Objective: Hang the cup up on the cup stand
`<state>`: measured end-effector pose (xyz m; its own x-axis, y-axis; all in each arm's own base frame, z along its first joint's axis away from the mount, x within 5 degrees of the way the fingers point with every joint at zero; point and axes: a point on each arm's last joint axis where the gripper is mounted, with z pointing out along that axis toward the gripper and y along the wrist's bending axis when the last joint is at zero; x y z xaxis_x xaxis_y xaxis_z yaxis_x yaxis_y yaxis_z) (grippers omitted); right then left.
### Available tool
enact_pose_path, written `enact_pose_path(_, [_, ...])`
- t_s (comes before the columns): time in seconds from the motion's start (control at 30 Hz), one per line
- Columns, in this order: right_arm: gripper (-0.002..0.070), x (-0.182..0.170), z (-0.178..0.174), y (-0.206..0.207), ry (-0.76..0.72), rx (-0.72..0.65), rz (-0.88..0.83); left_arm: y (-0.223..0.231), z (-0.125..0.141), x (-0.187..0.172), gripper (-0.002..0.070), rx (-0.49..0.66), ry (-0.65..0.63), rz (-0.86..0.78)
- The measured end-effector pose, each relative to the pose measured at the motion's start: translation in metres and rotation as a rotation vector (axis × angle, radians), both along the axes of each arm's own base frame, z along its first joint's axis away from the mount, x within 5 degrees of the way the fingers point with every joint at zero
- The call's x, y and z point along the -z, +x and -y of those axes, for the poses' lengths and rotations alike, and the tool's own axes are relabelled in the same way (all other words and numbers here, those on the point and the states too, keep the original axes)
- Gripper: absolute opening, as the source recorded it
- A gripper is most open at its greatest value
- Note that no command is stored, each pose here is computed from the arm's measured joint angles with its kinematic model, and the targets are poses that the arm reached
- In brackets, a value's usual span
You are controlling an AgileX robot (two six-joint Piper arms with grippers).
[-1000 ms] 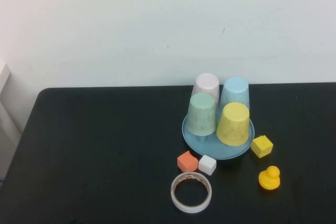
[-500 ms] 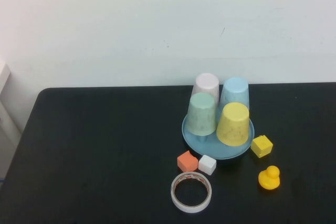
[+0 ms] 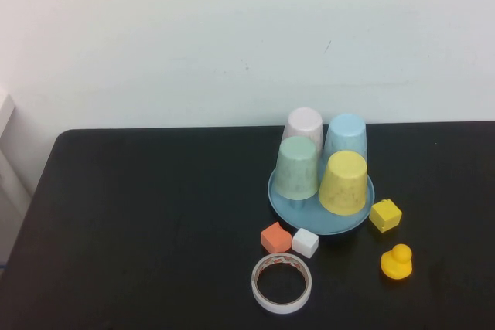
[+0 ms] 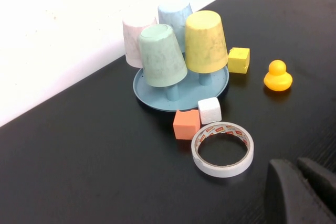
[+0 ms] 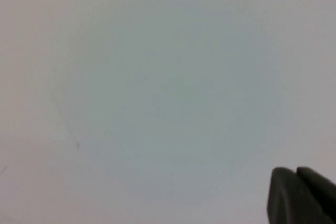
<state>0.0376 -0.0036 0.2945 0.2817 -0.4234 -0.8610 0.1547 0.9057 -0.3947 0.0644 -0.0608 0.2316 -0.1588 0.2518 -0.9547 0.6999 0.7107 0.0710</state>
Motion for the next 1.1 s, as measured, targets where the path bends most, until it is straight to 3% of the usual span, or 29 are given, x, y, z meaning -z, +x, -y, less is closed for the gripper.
enact_pose_path(0.17, [-0.0001,0.064,-0.004,0.015,0.164,-0.068,-0.163,0.000,0.000,0.000,-0.0001,0.000,0.000,0.000])
enact_pose_path(0.33, [-0.0001,0.105,0.001,0.018,0.257,0.025,-0.410,0.000,0.000,0.000,-0.0001,0.000,0.000,0.000])
enact_pose_path(0.5, [-0.0001,0.116,0.003,0.016,0.280,0.071,-0.526,0.000,0.000,0.000,-0.0001,0.000,0.000,0.000])
enact_pose_path(0.67, [-0.0001,0.123,0.001,0.015,0.321,0.022,-0.606,0.000,0.000,0.000,-0.0001,0.000,0.000,0.000])
enact_pose_path(1.1, [-0.0001,0.123,0.000,0.014,0.330,0.004,-0.624,0.000,0.000,0.000,-0.0001,0.000,0.000,0.000])
